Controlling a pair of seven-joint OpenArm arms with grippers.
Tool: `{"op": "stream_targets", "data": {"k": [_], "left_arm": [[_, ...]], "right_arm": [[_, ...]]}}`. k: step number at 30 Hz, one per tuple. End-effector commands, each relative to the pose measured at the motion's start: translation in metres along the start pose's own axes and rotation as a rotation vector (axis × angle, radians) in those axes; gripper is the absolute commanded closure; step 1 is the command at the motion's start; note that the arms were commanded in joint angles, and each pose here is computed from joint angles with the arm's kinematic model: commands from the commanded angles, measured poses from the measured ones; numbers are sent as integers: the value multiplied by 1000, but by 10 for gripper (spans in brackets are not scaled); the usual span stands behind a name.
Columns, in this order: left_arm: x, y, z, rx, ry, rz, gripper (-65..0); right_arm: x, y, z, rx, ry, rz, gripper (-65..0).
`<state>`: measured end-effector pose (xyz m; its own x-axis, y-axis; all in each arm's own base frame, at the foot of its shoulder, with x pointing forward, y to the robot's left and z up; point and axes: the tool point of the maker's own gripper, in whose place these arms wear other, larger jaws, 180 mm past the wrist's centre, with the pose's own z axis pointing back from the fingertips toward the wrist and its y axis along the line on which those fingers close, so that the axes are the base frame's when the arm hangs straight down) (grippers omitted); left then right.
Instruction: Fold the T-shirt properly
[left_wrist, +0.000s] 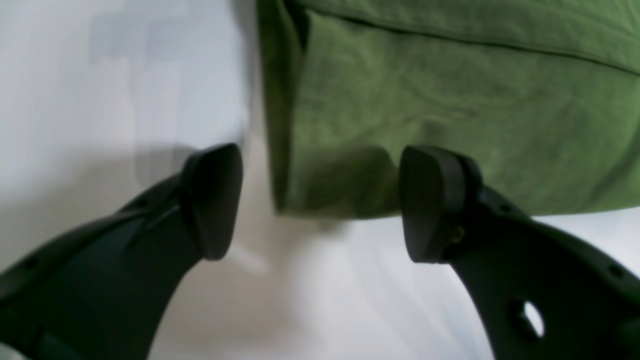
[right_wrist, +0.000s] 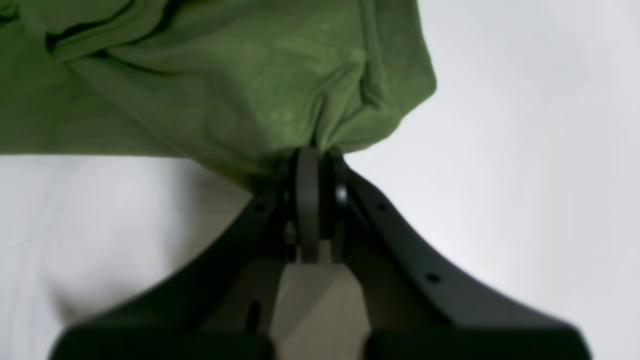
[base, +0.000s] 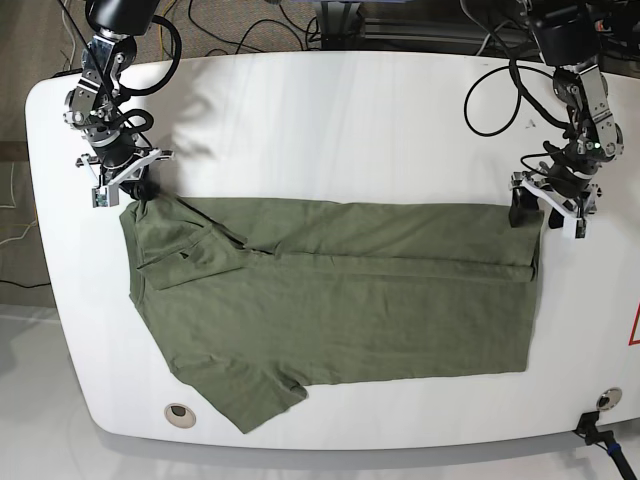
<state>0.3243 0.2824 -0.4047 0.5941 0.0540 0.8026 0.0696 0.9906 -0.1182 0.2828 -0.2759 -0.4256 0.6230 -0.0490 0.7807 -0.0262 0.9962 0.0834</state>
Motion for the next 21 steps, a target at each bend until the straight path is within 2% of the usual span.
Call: {"op": "stream_targets", "data": {"k": [1, 11, 17, 19, 21], "left_arm": [[21, 0, 0, -8, -57, -17, -461], [-7, 1, -14, -13, 6, 66, -461], [-7, 1, -14, -13, 6, 66, -446], [-7, 1, -14, -12, 6, 67, -339], [-7, 2, -14, -11, 7, 67, -165]], "right_arm": [[10, -3, 2, 1, -25, 15, 0], [11, 0, 2, 21, -26, 23, 0], [11, 0, 2, 21, -26, 23, 0], [11, 0, 2, 21, -26, 23, 0], [11, 1, 2, 21, -27, 24, 0]]}}
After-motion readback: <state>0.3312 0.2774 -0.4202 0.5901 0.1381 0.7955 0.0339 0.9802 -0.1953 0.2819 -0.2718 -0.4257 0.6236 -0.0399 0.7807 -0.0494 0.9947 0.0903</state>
